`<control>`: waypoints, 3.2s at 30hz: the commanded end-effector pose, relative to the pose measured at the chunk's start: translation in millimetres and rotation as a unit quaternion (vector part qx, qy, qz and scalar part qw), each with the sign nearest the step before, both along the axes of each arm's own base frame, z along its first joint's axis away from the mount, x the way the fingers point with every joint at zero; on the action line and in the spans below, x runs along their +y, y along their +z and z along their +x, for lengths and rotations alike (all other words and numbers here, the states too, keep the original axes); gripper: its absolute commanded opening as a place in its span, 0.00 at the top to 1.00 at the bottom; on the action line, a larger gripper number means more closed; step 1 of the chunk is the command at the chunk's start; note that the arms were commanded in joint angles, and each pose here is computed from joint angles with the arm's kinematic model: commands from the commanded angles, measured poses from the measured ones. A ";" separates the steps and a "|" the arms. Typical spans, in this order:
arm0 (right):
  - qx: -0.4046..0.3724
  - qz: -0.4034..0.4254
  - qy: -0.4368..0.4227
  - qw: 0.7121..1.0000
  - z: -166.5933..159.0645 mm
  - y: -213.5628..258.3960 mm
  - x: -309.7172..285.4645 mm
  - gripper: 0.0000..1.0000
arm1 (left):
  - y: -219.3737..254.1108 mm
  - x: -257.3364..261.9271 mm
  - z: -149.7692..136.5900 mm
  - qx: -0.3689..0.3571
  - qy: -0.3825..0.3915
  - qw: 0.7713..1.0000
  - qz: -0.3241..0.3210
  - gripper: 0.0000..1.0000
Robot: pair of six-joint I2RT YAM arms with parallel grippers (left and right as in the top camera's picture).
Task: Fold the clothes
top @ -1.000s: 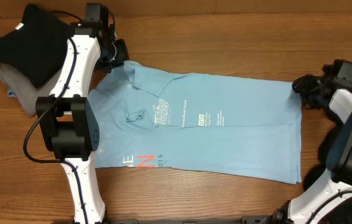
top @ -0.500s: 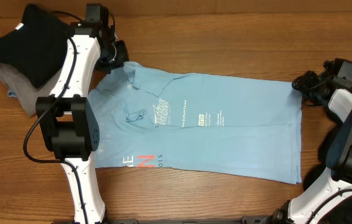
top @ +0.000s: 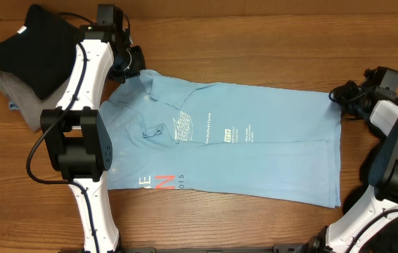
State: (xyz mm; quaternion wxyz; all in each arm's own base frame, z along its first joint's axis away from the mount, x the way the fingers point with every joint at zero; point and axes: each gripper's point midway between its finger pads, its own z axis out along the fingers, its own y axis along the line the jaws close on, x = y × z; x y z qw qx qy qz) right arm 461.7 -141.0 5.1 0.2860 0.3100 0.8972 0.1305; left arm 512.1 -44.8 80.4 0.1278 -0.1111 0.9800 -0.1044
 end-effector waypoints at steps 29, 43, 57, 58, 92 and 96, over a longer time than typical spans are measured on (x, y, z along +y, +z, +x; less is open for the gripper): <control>0.001 0.017 0.022 1.000 -40.8 128.6 26.6 0.96 | 30.2 13.7 -45.4 0.086 -0.025 0.996 0.020 0.96; 0.062 0.022 -0.012 0.998 -90.0 144.3 29.0 0.96 | 58.2 32.9 -81.6 0.137 -0.045 0.989 -0.023 0.96; 0.191 0.037 -0.056 0.979 -149.3 121.2 27.5 0.96 | 74.8 26.3 -98.8 0.144 -0.077 0.986 -0.038 0.96; 0.200 0.033 -0.059 0.977 -153.5 120.1 26.4 0.96 | 78.3 26.3 -99.2 0.139 -0.080 0.986 -0.037 0.96; 0.399 0.008 -0.069 0.914 -252.0 92.1 34.7 0.96 | 69.3 57.6 -189.8 0.235 -0.095 0.965 0.060 0.96; 0.417 0.016 -0.073 0.906 -263.3 80.1 39.9 0.95 | 69.3 58.7 -190.0 0.236 -0.095 0.965 0.063 0.96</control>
